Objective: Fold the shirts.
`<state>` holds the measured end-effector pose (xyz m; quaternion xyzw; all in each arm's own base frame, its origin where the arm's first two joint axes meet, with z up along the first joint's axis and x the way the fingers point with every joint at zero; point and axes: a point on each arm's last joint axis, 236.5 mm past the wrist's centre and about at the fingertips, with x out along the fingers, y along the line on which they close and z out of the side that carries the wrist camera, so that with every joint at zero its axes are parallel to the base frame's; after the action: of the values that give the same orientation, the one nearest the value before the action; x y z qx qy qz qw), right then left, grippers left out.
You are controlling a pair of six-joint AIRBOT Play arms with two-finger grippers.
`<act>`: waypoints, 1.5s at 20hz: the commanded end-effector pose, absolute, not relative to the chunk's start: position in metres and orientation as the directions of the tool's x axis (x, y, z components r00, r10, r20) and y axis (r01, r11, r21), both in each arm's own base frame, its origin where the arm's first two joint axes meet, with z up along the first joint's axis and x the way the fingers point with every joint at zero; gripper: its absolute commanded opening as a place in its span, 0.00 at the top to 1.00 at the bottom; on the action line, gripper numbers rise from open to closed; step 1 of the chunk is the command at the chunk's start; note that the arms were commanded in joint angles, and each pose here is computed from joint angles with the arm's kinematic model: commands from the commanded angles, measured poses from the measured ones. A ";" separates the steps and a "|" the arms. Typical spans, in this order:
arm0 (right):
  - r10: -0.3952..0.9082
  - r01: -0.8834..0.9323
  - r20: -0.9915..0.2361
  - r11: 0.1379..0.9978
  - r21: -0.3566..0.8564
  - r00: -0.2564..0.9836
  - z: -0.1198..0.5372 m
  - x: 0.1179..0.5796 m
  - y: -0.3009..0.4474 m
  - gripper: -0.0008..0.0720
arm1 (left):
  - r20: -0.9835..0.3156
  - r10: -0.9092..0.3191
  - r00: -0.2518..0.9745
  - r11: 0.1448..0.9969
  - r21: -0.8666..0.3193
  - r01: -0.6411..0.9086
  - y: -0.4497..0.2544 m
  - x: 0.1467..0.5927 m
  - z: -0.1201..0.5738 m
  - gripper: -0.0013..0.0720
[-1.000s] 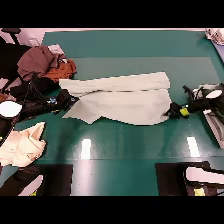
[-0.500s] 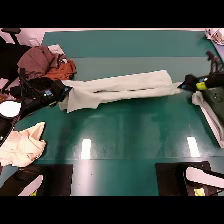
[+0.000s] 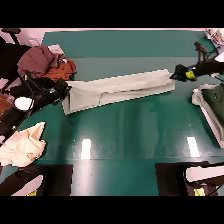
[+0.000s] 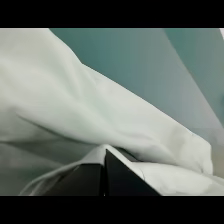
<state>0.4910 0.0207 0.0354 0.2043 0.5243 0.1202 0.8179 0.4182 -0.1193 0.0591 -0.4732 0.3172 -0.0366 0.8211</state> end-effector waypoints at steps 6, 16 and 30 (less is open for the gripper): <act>0.427 -0.019 -0.802 0.887 0.462 0.419 0.024 0.556 0.023 0.96 | -0.503 -0.316 0.804 0.587 -0.769 -0.251 -0.107 0.471 0.052 0.94; 0.445 0.021 -0.828 0.877 0.480 0.341 -0.026 0.563 0.017 0.95 | -0.568 -0.276 0.776 0.623 -0.720 -0.306 -0.096 0.492 0.006 0.94; 0.387 0.000 -0.794 0.899 0.438 0.468 0.007 0.577 -0.025 0.00 | -0.495 -0.471 0.730 0.769 -0.636 0.064 -0.147 0.534 0.093 0.45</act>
<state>0.5799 -0.0066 -0.0092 0.2004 0.5141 0.1191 0.8254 0.5400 -0.1223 0.0640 -0.3697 0.3155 -0.0778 0.8705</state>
